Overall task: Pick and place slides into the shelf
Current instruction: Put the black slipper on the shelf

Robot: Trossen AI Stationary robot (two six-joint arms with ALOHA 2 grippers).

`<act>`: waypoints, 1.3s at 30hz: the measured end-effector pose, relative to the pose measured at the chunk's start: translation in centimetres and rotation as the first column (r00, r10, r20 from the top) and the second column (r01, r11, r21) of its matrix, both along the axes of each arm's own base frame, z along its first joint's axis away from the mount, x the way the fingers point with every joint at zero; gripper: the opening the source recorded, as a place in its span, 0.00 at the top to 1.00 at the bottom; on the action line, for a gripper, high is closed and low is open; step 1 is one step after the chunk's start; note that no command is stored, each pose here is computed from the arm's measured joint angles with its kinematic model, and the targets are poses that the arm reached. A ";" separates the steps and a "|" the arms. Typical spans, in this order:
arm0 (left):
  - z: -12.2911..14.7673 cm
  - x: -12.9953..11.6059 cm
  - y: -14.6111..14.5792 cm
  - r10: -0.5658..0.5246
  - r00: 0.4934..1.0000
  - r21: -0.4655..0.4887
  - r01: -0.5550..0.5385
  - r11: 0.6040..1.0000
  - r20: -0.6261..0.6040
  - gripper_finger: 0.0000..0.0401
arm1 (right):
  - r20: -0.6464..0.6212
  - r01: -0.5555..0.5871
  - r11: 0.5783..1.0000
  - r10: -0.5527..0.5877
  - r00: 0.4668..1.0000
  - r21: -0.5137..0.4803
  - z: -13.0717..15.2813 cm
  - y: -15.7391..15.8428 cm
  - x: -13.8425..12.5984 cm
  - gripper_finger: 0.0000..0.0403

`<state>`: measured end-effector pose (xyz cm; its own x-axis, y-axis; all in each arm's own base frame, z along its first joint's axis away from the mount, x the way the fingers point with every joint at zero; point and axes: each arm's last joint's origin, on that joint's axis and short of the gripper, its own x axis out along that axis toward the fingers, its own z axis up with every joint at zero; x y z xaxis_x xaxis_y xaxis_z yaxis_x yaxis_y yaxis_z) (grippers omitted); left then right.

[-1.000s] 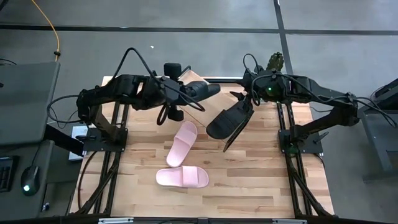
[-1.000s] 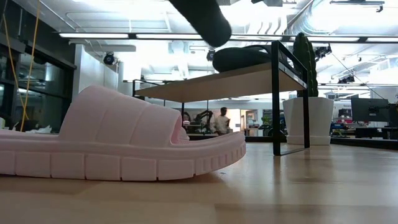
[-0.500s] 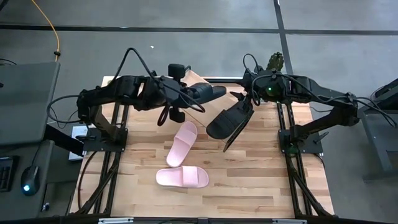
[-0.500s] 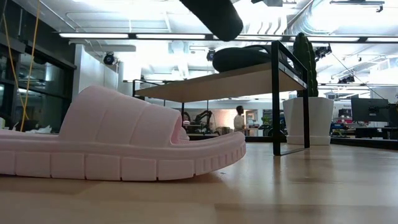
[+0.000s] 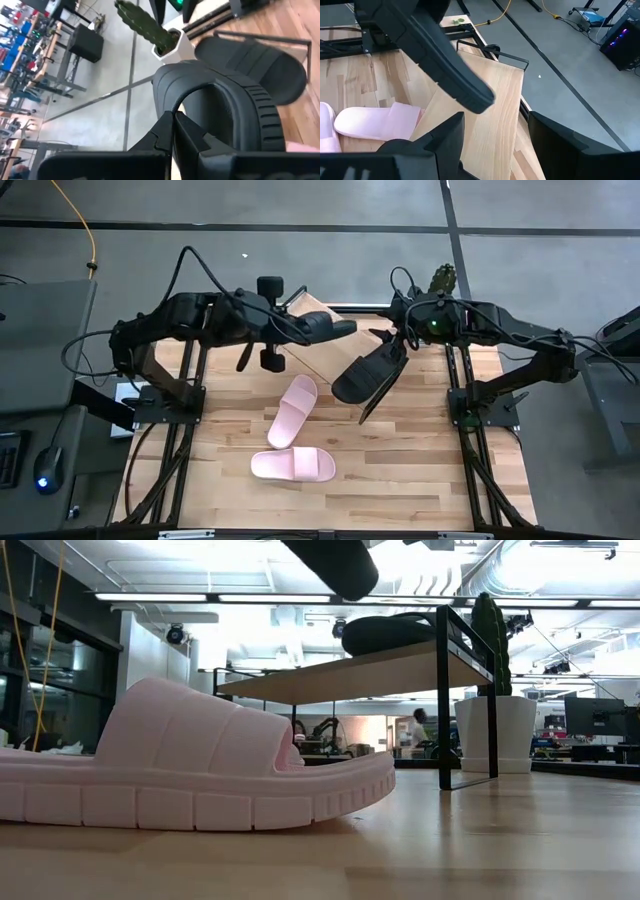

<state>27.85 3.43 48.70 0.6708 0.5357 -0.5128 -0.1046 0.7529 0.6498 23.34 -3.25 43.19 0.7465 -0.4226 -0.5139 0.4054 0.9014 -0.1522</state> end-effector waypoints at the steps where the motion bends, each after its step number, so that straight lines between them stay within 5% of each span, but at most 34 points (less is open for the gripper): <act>1: -0.2 -0.2 0.0 0.003 1.000 0.000 -0.003 1.000 -0.004 1.00 | -0.002 0.000 1.000 0.000 1.000 0.000 0.0 0.0 0.0 0.48; 19: -5.1 -3.6 -0.4 -0.088 0.976 0.028 0.084 0.996 0.200 1.00 | 0.003 -0.001 1.000 0.001 1.000 0.000 0.0 0.0 0.0 0.48; 39: -9.4 -1.8 -0.3 -0.122 0.969 0.097 0.103 0.990 0.213 1.00 | 0.009 -0.025 1.000 0.025 1.000 0.017 0.0 0.2 0.1 0.48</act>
<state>26.09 3.15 39.25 0.8197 0.4855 -0.3041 -0.1683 0.7115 0.6822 23.43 -3.03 43.21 0.7613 -0.3950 -0.5142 0.3839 0.9137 -0.1334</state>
